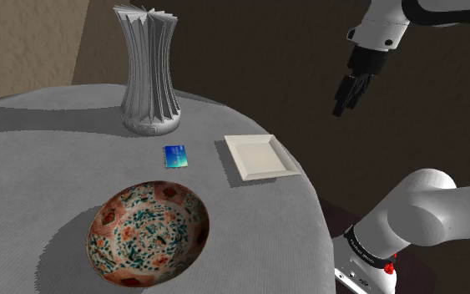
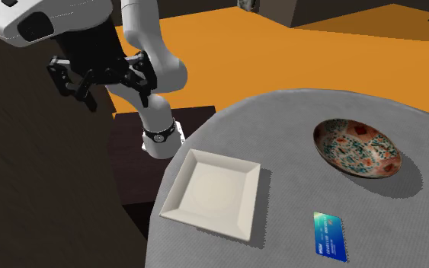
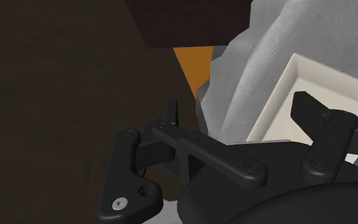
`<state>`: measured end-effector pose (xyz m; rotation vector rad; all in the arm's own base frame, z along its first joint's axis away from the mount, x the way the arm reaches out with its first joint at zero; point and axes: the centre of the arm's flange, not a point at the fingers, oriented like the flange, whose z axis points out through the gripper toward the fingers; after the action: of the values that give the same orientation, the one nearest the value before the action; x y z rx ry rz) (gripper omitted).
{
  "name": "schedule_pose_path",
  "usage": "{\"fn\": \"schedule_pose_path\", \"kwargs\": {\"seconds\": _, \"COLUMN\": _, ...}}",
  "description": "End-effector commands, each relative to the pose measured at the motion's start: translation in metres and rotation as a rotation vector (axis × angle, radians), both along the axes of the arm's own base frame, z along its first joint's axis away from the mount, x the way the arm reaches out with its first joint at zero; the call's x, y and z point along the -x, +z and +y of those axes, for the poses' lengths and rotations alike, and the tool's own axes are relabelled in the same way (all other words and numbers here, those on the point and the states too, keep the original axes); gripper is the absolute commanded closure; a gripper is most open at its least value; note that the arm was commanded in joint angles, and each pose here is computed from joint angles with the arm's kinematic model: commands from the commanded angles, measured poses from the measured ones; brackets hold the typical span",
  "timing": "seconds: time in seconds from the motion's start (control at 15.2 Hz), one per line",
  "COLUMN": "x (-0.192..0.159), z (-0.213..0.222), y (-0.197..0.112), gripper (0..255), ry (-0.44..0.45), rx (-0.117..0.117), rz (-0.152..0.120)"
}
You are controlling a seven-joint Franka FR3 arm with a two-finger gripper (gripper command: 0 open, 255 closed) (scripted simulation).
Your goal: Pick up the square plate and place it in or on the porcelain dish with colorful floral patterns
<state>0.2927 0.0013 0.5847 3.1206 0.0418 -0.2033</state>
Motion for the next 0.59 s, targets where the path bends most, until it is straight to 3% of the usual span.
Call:
{"fn": "schedule_pose_path", "kwargs": {"seconds": 0.0, "x": 0.0, "z": 0.0, "y": 0.0, "gripper": 0, "ry": 0.0, "rx": 0.0, "rz": 0.0}}
{"fn": "schedule_pose_path", "kwargs": {"seconds": 0.53, "x": -0.02, "z": 0.094, "y": -0.047, "gripper": 0, "ry": 0.458, "rx": 0.012, "rz": -0.078}}
